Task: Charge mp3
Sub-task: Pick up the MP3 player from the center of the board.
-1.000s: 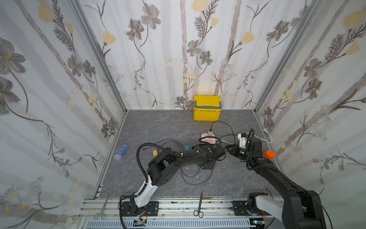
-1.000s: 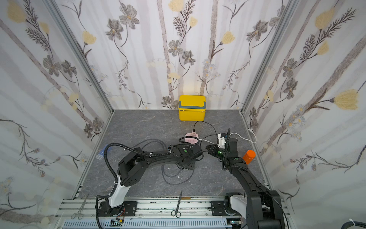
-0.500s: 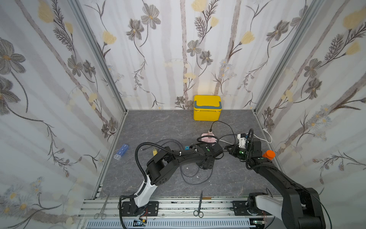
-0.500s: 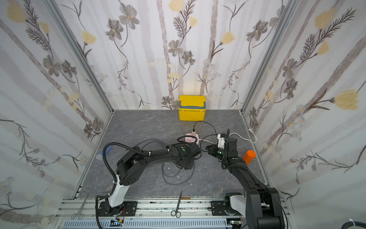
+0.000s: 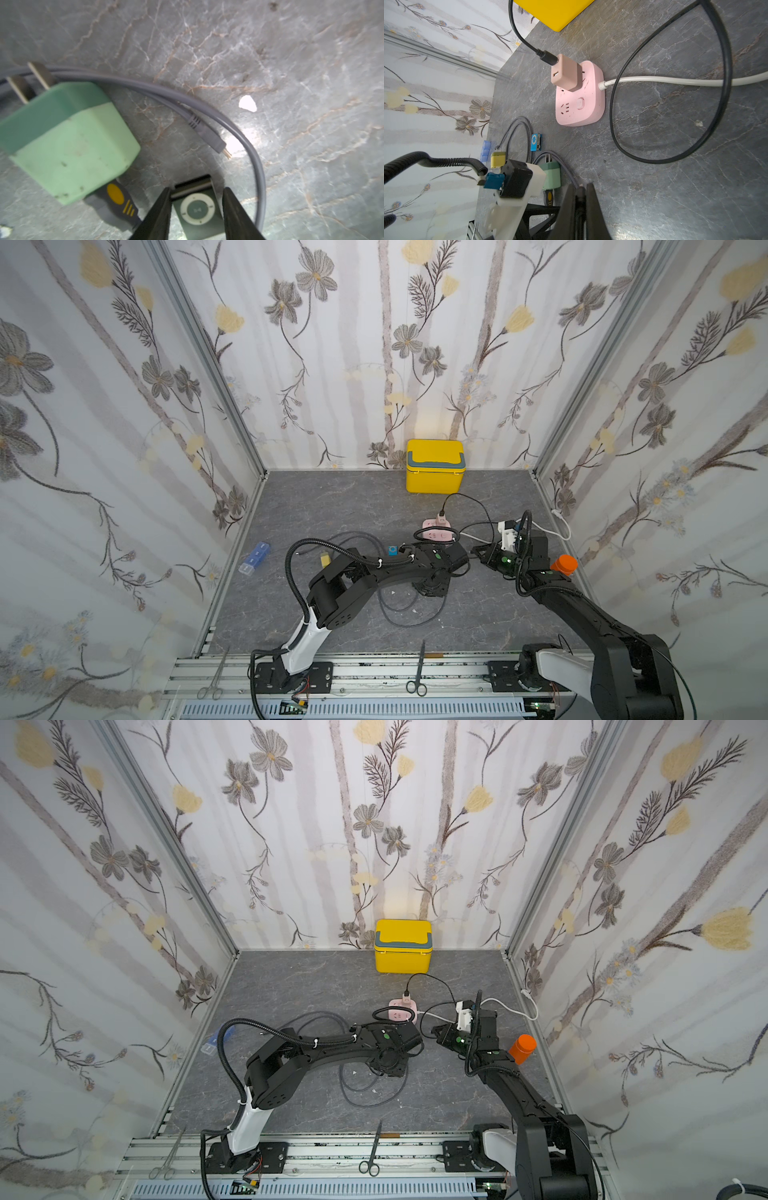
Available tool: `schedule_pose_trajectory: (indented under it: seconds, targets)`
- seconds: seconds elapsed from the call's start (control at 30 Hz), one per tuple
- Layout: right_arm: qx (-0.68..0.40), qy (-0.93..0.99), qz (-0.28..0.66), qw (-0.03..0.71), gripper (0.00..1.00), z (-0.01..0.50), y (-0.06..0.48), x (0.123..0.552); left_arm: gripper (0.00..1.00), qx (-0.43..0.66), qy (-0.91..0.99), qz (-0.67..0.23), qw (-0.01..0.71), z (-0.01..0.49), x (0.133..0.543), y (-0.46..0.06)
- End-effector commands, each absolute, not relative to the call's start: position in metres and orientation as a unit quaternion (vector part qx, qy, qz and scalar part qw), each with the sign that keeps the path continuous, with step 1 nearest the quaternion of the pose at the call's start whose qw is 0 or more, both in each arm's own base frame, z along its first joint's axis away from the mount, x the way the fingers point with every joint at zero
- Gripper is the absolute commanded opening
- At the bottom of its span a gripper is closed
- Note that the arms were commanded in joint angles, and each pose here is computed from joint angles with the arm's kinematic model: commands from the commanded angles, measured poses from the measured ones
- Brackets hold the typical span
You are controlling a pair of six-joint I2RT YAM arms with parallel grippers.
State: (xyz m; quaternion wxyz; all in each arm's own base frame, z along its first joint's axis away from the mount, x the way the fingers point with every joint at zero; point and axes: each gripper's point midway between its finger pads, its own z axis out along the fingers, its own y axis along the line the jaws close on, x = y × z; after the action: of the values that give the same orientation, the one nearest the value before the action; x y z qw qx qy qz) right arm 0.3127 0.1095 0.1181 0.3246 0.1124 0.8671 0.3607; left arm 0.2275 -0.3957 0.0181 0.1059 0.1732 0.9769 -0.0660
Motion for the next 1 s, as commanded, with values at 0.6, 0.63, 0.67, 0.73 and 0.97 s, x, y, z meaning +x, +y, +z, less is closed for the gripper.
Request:
schedule_pose_trajectory:
  seconds: [0.6,0.63,0.67,0.73,0.97]
  targets:
    - [0.095,0.864,0.37,0.329,0.0,0.117,0.113,0.312,0.37,0.207,0.976,-0.027,0.059,-0.006,0.211,-0.384]
    - [0.094,0.864,0.368,0.33,0.0,0.117,0.113,0.312,0.38,0.208,0.976,-0.026,0.059,-0.006,0.211,-0.384]
    - [0.094,0.865,0.368,0.328,0.0,0.116,0.114,0.311,0.39,0.21,0.976,-0.025,0.059,-0.006,0.211,-0.384]
    - [0.093,0.865,0.367,0.329,0.0,0.116,0.113,0.31,0.39,0.21,0.976,-0.023,0.056,-0.008,0.212,-0.384]
    - [0.093,0.865,0.366,0.33,0.0,0.115,0.113,0.308,0.38,0.208,0.977,-0.023,0.045,-0.013,0.208,-0.382]
